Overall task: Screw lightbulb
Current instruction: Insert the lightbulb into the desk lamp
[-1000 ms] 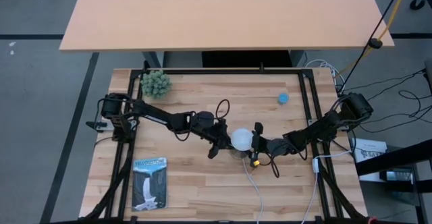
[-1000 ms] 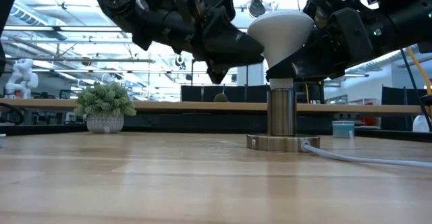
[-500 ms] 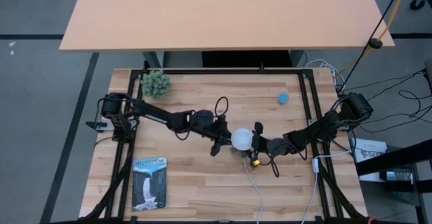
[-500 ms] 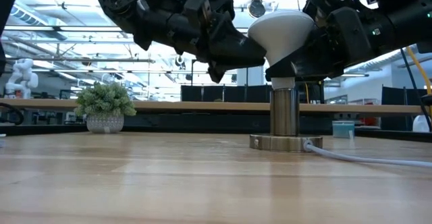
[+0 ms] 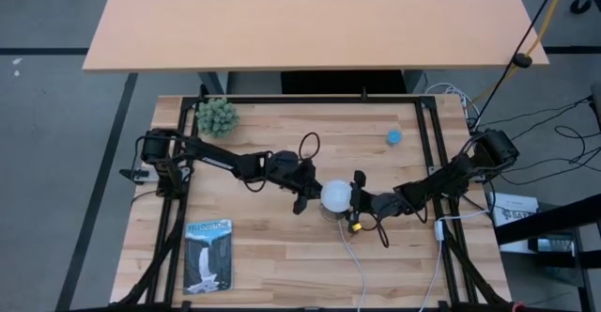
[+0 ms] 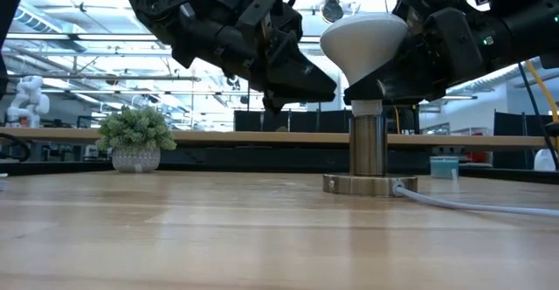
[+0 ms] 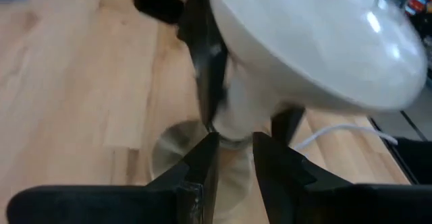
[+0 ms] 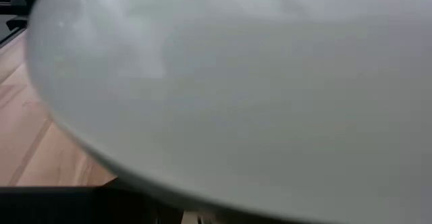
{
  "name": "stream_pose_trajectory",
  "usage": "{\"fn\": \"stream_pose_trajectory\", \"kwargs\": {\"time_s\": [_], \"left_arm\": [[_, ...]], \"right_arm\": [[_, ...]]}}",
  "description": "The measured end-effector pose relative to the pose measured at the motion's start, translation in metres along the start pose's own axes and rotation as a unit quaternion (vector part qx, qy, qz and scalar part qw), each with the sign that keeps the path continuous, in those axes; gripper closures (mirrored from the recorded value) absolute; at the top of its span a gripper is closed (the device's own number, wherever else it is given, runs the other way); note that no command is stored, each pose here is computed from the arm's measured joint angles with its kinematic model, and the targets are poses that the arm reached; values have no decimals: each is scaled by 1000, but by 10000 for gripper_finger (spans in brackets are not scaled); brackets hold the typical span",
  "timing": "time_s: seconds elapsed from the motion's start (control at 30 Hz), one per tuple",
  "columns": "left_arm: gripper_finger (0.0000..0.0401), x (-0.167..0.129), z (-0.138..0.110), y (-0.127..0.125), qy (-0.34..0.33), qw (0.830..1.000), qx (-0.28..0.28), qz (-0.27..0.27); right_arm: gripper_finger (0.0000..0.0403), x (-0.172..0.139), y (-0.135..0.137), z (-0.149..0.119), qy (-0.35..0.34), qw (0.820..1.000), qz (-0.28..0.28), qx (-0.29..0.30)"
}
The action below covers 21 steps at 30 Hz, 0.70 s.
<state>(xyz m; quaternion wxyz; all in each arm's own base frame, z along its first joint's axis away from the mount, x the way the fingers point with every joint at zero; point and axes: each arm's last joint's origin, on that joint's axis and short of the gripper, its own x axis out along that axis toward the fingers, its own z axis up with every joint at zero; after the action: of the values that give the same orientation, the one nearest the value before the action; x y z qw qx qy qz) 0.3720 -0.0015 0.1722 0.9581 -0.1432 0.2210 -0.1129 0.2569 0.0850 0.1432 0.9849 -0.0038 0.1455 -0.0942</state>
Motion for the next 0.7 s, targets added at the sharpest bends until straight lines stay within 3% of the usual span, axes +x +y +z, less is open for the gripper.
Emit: {"fn": "stream_pose_trajectory", "kwargs": {"time_s": [0.33, 0.7], "left_arm": [[305, 5, -1, -24, -8, 997, 43, -64], [305, 5, 3, -19, -28, 998, 52, -34]], "right_arm": [[190, 0, 0, -1, 4, 1000, -1, -2], [190, 0, 0, -1, 6, 1000, -1, 9]]}}
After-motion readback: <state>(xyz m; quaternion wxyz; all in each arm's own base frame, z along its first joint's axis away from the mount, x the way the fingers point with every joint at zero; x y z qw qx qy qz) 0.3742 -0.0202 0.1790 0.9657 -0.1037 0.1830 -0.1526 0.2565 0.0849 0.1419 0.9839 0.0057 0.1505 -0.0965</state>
